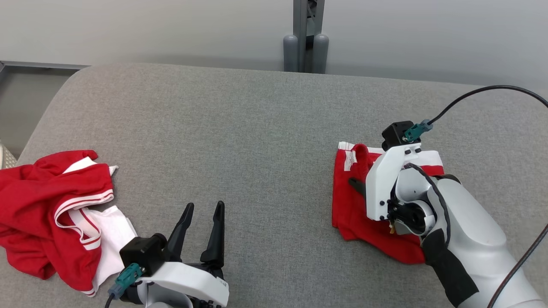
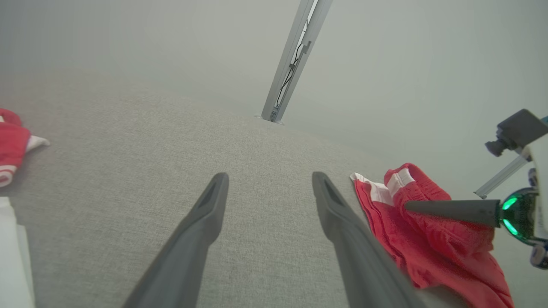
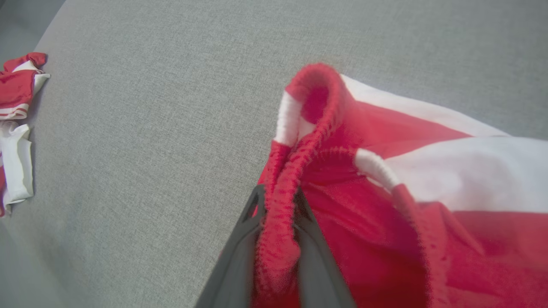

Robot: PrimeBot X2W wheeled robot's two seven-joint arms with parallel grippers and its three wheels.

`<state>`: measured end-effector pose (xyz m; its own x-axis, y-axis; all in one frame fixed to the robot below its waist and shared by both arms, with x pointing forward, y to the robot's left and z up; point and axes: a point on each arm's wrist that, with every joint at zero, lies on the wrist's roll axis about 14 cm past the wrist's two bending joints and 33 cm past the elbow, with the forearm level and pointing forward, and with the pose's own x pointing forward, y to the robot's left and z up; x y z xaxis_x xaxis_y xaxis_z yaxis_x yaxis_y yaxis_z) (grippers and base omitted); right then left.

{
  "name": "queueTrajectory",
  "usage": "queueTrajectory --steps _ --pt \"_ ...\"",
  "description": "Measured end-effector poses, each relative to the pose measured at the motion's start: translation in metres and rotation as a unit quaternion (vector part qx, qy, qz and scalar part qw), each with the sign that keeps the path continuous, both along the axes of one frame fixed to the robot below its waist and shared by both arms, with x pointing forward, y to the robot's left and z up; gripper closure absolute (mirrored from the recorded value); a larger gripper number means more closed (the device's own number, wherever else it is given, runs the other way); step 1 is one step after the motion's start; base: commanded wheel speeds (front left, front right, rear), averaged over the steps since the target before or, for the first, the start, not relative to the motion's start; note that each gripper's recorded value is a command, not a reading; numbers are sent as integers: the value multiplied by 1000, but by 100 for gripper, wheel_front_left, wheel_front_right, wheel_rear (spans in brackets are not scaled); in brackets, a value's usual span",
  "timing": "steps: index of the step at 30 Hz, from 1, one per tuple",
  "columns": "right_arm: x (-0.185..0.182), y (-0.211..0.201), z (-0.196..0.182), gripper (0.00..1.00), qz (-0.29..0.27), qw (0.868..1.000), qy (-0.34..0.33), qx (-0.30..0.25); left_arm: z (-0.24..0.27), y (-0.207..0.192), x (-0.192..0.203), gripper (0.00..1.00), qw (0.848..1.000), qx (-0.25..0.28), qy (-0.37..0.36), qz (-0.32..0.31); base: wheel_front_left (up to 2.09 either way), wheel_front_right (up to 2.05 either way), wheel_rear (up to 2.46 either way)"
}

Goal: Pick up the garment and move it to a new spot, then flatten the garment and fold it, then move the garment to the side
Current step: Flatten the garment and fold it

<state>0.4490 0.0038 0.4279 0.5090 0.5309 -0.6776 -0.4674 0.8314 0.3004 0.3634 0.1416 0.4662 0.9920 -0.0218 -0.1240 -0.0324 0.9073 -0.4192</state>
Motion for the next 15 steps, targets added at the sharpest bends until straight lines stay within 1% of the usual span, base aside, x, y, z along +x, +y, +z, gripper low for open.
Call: queueTrajectory --steps 1,2,3,7,15 --pt "0 1 0 52 1 1000 -1 0 0 1 0 0 1000 0 0 2 0 0 0" --pt "1 2 0 15 2 1000 -2 -2 0 1 -1 0 1000 0 0 3 0 0 0" --pt "1 3 1 0 5 1000 -6 -4 0 2 -1 0 1000 0 0 3 0 0 0" --pt "-1 7 9 0 15 1000 -15 -4 3 1 -1 0 1000 0 -6 1 0 0 0" --pt "3 3 45 0 16 998 -61 1 7 -13 -3 0 1000 3 -13 -22 0 0 0"
